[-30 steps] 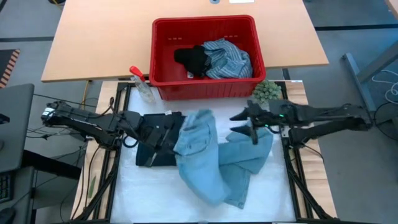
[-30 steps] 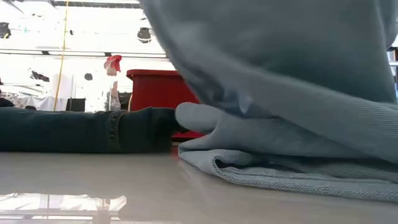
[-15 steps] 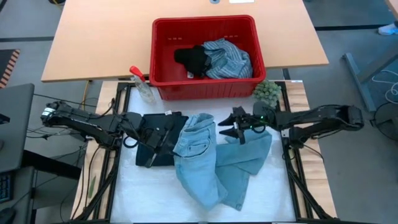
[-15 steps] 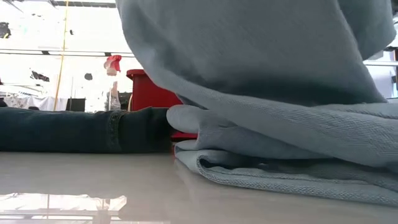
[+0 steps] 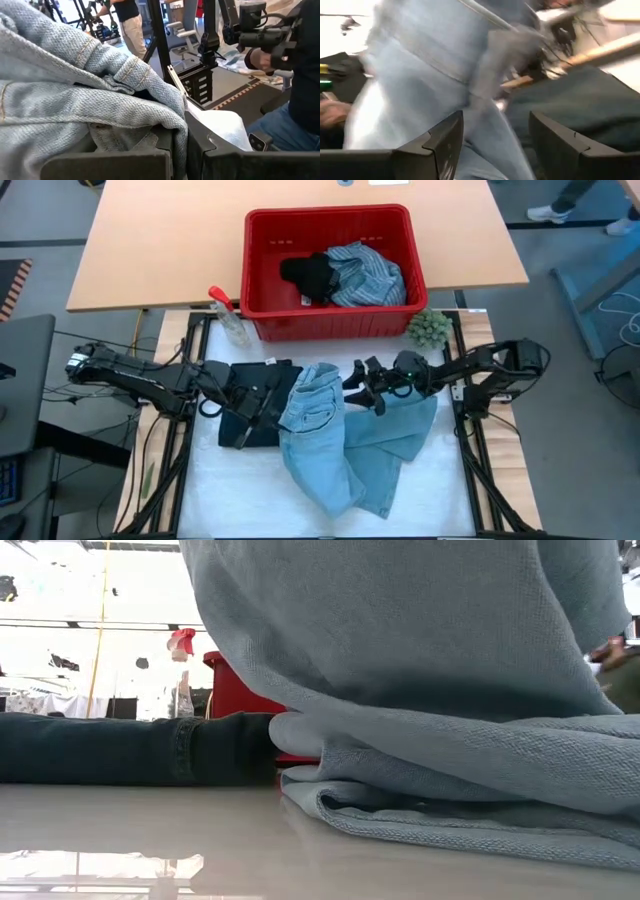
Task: Fold Laundry from Bin
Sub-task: Fold the light blue pants
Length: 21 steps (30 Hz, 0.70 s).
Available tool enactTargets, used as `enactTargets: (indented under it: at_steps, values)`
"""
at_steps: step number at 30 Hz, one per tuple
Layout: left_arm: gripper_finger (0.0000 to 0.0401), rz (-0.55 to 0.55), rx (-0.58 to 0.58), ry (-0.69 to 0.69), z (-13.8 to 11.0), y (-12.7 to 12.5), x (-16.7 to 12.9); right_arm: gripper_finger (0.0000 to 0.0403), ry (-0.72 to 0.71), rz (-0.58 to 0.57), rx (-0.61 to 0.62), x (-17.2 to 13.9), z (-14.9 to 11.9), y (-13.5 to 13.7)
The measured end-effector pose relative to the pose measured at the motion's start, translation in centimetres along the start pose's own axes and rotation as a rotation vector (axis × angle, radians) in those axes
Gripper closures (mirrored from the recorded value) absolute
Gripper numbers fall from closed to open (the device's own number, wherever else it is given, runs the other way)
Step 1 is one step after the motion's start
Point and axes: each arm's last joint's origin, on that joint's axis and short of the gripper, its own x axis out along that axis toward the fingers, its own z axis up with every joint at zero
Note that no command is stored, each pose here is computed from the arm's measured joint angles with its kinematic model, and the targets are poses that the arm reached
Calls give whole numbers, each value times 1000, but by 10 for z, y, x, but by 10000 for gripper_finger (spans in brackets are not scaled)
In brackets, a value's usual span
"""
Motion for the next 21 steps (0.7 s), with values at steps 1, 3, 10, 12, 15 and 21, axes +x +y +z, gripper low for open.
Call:
enactTargets:
  at_steps: [1,3,10,12,15,21]
  values:
    - [401,0,-2,2,0,0,0,152,-8,44,-4,1,0,2]
    - [401,2,-8,8,-1,0,0,152,6,124,-10,2,-2,4]
    - [401,-5,-40,7,5,-2,-13,152,21,242,-77,0,5,13]
    - [401,-2,-41,-9,9,-3,-18,152,3,257,-104,0,7,16]
    - [401,6,-38,-22,11,-3,-22,152,-33,252,-133,4,7,22]
    - [401,30,-60,-24,12,-2,-22,152,-1,-44,-124,11,-8,16]
